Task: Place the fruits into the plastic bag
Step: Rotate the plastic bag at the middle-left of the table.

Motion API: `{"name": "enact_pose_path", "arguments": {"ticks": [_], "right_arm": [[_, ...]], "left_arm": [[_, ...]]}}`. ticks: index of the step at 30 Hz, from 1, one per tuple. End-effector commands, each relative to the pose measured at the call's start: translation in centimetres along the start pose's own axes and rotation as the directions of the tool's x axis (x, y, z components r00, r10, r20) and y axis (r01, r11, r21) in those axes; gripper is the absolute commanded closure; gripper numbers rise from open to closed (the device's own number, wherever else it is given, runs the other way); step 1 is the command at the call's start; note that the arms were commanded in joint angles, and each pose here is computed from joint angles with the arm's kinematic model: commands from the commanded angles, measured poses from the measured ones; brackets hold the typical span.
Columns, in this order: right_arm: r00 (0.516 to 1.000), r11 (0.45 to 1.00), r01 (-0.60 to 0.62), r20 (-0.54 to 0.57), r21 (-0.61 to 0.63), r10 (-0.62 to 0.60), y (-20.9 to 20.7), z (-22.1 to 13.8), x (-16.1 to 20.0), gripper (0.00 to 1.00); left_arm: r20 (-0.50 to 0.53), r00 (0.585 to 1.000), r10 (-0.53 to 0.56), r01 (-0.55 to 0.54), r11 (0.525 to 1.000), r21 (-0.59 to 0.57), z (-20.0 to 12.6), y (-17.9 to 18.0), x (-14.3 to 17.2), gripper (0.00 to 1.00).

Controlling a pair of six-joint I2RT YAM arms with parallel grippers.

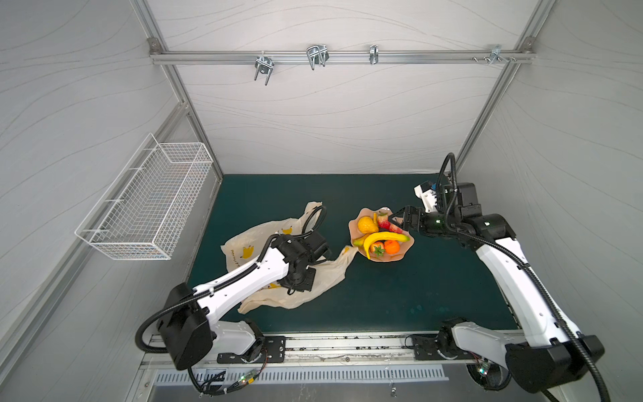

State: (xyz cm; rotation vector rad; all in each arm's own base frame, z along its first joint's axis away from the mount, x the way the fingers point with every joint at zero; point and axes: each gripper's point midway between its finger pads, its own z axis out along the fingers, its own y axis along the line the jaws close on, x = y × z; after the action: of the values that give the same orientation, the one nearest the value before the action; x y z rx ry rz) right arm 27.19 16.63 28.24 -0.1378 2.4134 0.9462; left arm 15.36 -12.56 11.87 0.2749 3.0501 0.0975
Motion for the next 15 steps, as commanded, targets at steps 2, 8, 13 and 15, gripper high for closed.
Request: {"name": "enact_pose_path", "arguments": {"ticks": [2,8,13,15], "right_arm": [[0.999,0.999,-0.035,-0.002,-0.017,0.035,-0.1,0.5,0.0,0.01],[1.0,1.0,-0.025,-0.012,-0.002,0.025,-0.3,0.0,0.5,0.01],[0.999,1.0,-0.024,-0.028,-0.005,0.024,-0.3,-0.3,1.4,0.01],[0.999,1.0,-0.024,-0.035,-0.004,0.024,-0.4,-0.3,1.9,0.01]], "left_arm": [[0.047,0.987,-0.151,0.153,0.988,-0.033,-3.0,2.8,1.9,0.55],[0.178,0.942,-0.285,0.274,0.958,0.084,-8.7,1.4,-2.6,0.23],[0.099,0.93,-0.354,0.347,0.934,0.081,-9.1,0.4,-8.5,0.22],[0.069,0.947,-0.313,0.312,0.95,0.03,-8.2,-0.3,-10.4,0.22]]}}
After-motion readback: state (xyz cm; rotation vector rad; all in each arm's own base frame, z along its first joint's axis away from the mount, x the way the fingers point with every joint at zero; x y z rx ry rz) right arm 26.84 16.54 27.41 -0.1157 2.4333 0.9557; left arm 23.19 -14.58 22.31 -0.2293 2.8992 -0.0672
